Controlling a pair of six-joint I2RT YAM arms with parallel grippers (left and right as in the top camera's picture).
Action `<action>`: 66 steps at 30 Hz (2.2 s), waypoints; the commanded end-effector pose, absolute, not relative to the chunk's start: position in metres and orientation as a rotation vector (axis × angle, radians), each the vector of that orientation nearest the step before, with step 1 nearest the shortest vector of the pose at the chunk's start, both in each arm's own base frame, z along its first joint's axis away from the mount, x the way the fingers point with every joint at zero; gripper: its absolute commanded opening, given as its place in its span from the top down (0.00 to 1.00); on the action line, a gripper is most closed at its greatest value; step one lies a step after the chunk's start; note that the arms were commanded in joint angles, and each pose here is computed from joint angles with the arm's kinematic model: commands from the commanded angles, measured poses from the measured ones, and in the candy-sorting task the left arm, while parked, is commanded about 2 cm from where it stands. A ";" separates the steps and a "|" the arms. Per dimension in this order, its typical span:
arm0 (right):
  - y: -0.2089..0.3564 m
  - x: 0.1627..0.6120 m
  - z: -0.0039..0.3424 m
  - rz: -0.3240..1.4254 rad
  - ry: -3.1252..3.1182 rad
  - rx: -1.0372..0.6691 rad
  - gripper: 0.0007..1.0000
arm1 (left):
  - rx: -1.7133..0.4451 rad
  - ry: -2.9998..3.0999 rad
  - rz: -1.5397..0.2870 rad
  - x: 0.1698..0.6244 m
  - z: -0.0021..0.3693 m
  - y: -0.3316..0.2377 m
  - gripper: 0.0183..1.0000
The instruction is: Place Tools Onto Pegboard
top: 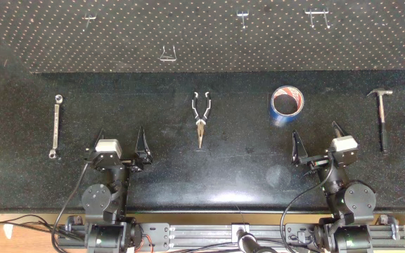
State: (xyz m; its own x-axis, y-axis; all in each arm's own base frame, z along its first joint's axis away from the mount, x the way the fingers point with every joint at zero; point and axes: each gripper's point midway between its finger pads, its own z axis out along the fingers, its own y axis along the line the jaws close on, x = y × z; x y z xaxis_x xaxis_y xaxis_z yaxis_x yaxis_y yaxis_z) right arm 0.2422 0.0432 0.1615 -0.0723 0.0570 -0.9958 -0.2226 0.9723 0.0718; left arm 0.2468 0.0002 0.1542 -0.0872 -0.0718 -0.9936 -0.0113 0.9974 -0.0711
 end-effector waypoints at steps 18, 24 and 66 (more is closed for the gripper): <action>0.044 0.242 0.161 0.236 1.627 -0.122 0.02 | -0.063 1.657 -0.047 0.246 0.154 0.001 0.00; 0.044 0.242 0.161 0.236 1.627 -0.122 0.02 | -0.063 1.657 -0.047 0.246 0.154 0.001 0.00; 0.044 0.242 0.161 0.236 1.627 -0.122 0.03 | -0.527 2.652 0.280 0.206 0.098 0.201 0.01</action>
State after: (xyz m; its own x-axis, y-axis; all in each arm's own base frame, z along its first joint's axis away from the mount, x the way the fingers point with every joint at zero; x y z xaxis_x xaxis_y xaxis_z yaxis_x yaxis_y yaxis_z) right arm 0.2422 0.0420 0.1622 -0.0689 0.0572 -0.9960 -0.2161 0.9738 0.0709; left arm 0.1968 0.1927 0.0975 -0.8492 -0.3100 -0.4276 -0.4132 0.8941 0.1725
